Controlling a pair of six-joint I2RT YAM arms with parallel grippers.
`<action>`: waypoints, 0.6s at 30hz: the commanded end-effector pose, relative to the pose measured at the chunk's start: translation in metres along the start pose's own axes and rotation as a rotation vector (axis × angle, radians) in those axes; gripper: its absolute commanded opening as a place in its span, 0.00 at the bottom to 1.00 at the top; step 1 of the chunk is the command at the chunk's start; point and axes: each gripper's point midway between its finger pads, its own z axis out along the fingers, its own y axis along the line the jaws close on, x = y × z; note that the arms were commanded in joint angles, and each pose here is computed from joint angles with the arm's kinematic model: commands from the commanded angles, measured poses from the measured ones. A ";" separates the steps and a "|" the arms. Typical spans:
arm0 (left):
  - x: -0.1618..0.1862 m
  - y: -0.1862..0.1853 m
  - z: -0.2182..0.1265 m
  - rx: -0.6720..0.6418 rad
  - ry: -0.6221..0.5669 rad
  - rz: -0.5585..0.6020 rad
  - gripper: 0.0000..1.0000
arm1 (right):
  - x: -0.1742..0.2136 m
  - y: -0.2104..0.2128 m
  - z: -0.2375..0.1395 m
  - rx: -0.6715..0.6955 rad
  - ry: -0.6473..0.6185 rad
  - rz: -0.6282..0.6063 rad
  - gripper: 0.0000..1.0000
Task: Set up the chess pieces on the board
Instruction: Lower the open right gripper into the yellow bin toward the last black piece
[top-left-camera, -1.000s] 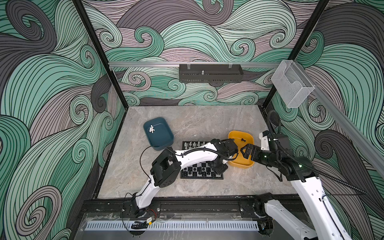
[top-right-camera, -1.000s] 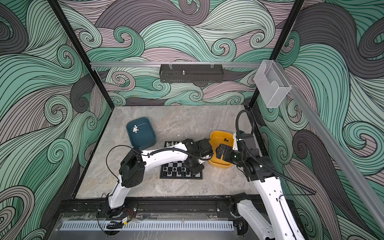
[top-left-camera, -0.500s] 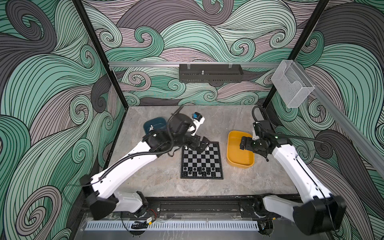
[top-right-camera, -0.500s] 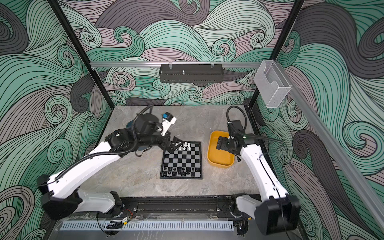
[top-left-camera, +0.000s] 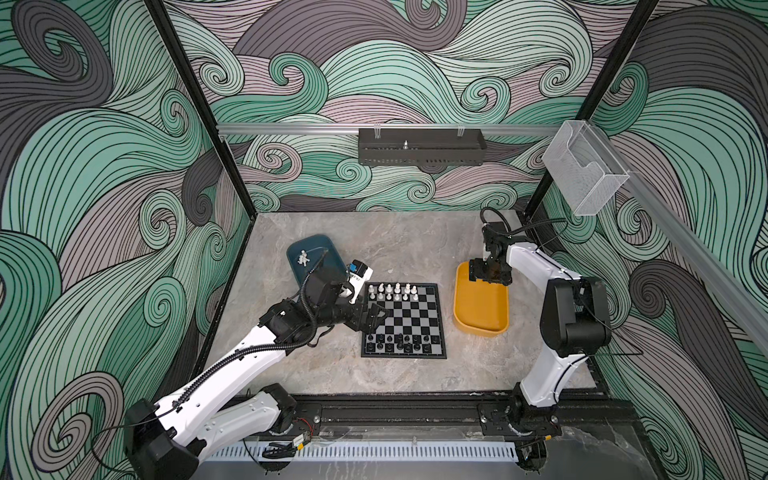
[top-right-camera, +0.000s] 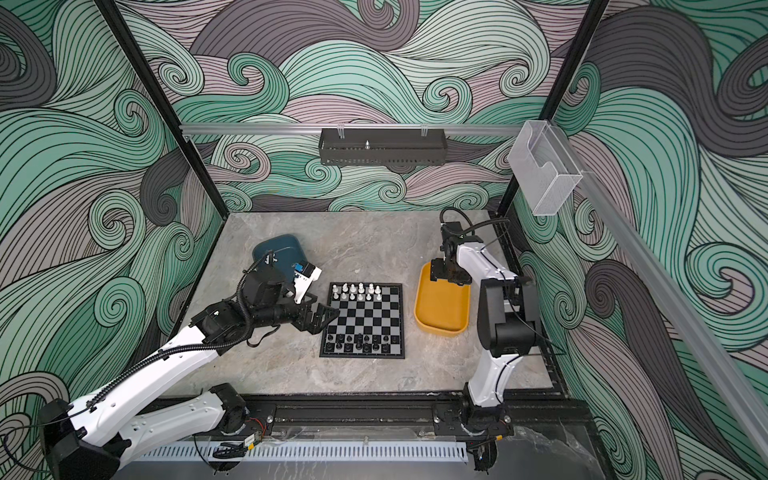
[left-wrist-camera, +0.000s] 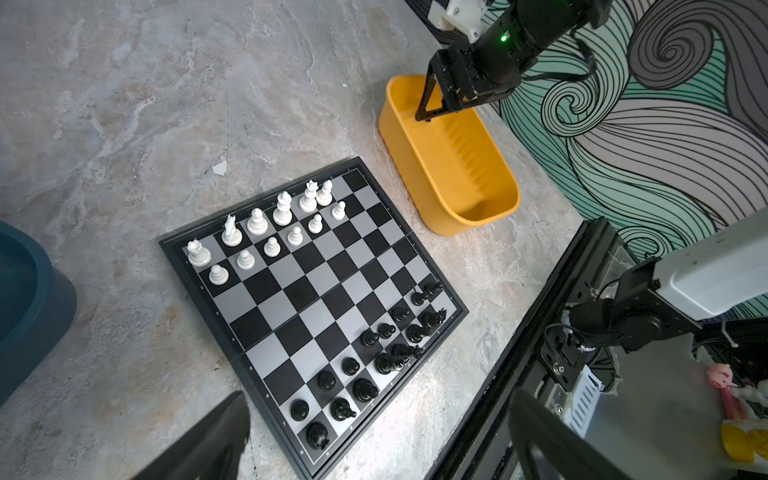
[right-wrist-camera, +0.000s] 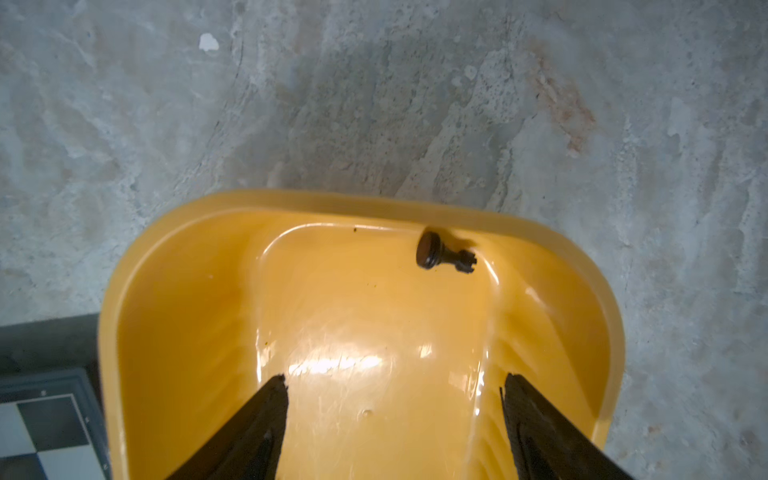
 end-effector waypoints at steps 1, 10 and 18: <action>-0.019 -0.008 -0.011 0.025 -0.077 0.046 0.99 | -0.016 0.005 0.008 -0.064 -0.026 -0.015 0.88; -0.015 -0.012 -0.007 0.053 -0.054 0.041 0.99 | -0.025 0.006 0.033 -0.170 -0.013 0.050 0.93; -0.014 -0.014 -0.005 0.070 -0.042 0.039 0.99 | -0.029 0.014 0.041 -0.230 -0.008 0.088 0.92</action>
